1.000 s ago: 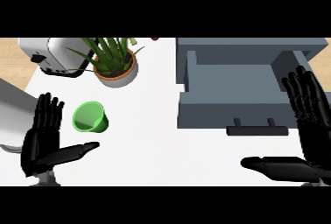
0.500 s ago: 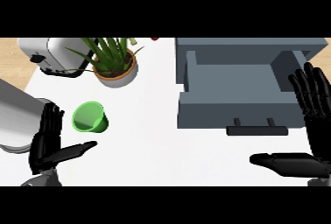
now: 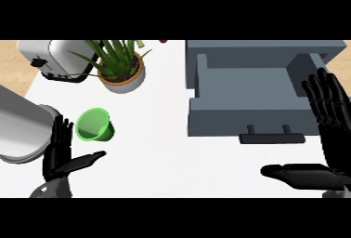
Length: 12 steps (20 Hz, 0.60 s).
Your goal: Pick up the cup, place it into the drawer and close the drawer
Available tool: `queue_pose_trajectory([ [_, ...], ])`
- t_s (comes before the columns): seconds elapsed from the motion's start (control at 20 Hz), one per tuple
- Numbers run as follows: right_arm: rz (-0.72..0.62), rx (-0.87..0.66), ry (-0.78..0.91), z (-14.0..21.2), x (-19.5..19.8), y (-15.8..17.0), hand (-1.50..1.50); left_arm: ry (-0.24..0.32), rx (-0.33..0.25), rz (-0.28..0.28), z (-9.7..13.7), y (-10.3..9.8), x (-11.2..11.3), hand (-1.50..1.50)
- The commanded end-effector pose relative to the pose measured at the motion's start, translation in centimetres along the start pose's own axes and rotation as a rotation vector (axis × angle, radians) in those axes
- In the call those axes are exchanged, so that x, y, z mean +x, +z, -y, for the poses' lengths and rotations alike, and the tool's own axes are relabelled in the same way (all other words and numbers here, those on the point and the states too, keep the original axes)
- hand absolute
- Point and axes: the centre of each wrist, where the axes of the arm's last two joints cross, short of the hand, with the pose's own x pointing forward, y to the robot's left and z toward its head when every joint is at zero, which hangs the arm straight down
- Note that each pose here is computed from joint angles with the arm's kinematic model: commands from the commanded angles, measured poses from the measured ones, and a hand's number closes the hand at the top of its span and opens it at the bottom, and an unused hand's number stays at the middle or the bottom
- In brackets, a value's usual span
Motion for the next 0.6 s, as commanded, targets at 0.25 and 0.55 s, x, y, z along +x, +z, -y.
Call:
queue_pose_trajectory([
  [0.25, 0.006, 0.012, -0.007, -1.0, -0.2, 1.1, -1.5, 0.009, 0.025, 0.042, -3.5, -1.2, -0.9, -1.5],
  [0.55, -0.011, 0.026, -0.004, -0.5, -0.2, -1.3, -1.5, 0.01, -0.002, 0.038, -1.7, -0.6, -2.0, -1.5],
])
